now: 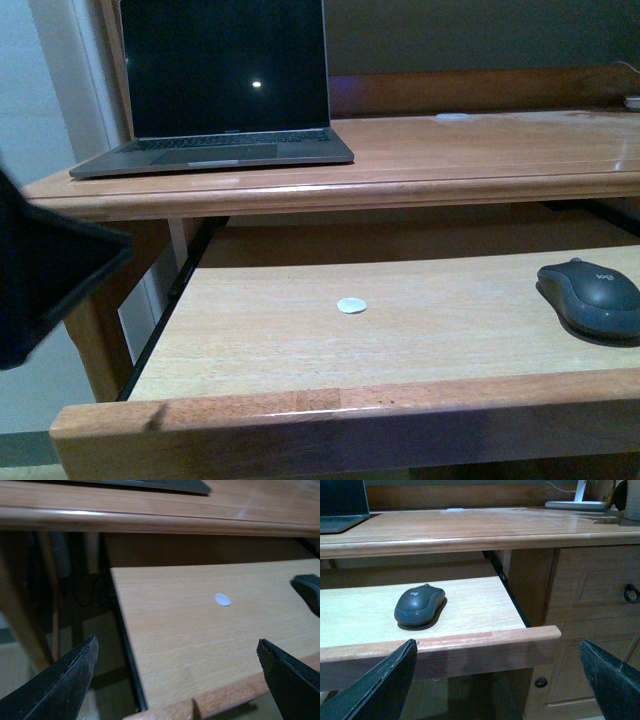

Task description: Place mouse

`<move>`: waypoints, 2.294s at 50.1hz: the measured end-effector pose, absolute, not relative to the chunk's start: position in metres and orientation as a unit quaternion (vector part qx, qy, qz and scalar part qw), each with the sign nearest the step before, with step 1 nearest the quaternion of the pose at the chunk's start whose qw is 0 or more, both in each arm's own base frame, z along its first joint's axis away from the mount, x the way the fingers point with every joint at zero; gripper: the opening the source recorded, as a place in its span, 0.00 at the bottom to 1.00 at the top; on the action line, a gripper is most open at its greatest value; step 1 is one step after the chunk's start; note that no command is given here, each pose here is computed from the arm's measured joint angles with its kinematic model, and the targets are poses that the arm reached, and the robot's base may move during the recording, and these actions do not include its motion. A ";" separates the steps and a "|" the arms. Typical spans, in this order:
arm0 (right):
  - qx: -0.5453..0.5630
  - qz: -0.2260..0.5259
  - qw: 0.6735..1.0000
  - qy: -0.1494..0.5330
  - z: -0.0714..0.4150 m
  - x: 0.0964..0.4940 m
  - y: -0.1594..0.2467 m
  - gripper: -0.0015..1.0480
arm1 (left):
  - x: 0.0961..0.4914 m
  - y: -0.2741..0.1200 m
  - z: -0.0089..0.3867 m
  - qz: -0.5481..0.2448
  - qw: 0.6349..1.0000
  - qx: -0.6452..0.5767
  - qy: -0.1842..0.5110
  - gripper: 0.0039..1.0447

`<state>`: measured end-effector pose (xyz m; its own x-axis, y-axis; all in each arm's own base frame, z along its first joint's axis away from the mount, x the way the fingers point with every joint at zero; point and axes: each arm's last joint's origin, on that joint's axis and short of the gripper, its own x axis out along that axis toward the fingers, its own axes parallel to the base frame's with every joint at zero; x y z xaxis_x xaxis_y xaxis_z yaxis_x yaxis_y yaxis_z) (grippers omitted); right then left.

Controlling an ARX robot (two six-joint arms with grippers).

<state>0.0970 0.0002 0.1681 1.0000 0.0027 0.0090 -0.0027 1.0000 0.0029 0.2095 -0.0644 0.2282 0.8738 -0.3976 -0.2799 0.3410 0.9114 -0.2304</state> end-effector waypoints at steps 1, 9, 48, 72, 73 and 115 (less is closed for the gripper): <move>0.001 0.001 1.000 -0.004 0.168 0.097 0.000 0.93 | 0.207 -0.063 0.228 -0.183 0.965 -0.093 0.163 0.93; 0.001 0.001 1.000 -0.004 0.168 0.097 0.000 0.93 | 0.165 -0.048 0.219 -0.114 0.971 -0.127 0.165 0.93; 0.095 0.160 0.983 -0.007 0.209 0.136 0.016 0.93 | 0.098 -0.001 0.183 -0.003 1.000 -0.006 -0.001 0.02; 0.032 0.156 0.986 0.058 0.226 0.215 0.074 0.93 | 0.098 0.000 0.165 -0.001 1.000 -0.005 0.002 0.02; 0.022 0.148 0.987 0.064 0.225 0.219 0.075 0.93 | 0.098 0.000 0.165 -0.001 1.000 -0.005 0.002 0.02; -0.144 0.047 0.965 0.212 0.199 0.297 0.086 0.93 | 0.098 0.000 0.166 -0.002 1.000 -0.005 0.001 0.66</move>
